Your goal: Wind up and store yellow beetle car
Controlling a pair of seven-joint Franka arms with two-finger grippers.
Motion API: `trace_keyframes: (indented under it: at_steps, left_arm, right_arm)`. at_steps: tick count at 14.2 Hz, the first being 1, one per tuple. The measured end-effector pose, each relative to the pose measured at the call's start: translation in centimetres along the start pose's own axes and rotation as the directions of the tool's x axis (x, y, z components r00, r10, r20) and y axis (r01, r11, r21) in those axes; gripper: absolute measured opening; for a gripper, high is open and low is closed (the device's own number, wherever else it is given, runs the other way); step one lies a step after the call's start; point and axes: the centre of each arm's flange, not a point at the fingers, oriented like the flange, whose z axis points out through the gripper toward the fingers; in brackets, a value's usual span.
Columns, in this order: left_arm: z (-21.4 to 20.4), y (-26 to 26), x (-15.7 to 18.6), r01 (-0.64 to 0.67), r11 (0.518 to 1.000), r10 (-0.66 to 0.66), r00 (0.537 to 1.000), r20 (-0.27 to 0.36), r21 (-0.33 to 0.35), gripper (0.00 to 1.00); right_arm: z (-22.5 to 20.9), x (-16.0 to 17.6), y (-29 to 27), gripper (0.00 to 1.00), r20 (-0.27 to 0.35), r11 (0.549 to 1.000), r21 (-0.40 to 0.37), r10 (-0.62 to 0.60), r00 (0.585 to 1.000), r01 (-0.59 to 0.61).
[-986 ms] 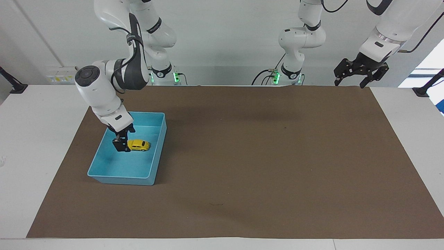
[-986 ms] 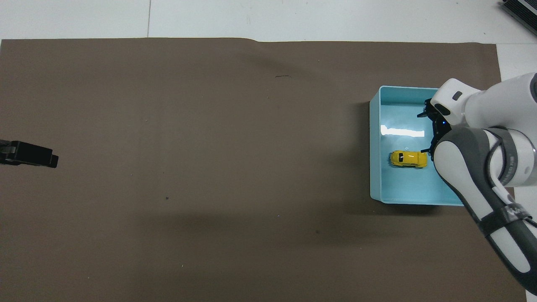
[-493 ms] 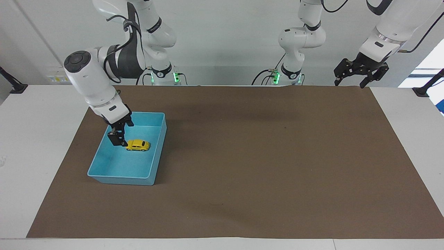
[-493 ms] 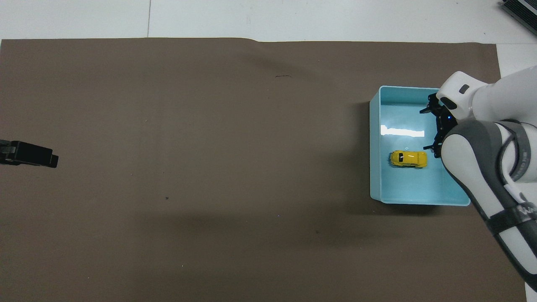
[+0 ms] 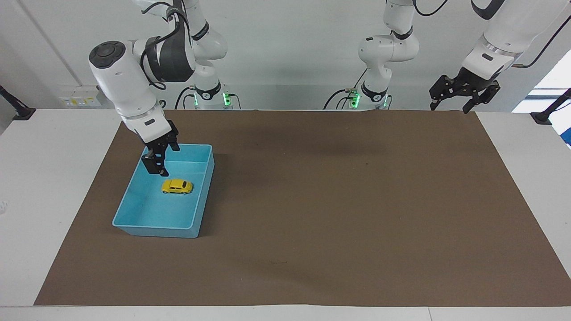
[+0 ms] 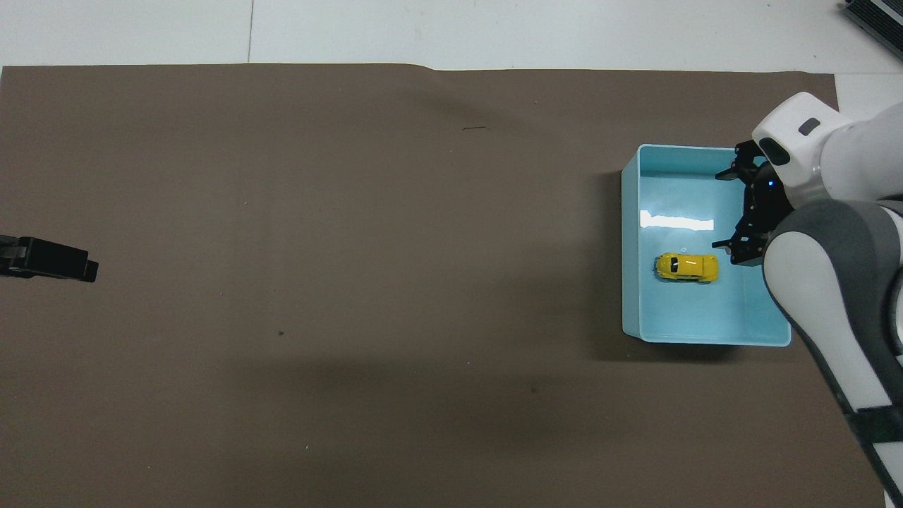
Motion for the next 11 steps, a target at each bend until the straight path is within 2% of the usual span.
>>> trace_keyframes:
  at_steps: [2,7,11]
  left_arm:
    - [0.0,0.0,0.0,0.000,1.000,0.000,1.000,0.000,0.000,1.00]
    - [0.0,0.0,0.0,0.000,1.000,0.000,1.000,0.000,0.000,1.00]
    - [0.0,0.0,0.0,0.000,1.000,0.000,1.000,0.000,0.000,1.00]
  right_arm:
    - [-0.4,-0.2,-0.1,1.00,-0.004,1.000,0.003,0.028,1.000,-0.028]
    - [-3.3,-0.4,-1.1,1.00,-0.011,0.982,-0.024,0.185,0.983,-0.185]
    - [-5.6,-0.2,-2.2,1.00,-0.002,0.946,0.003,0.326,0.946,-0.326]
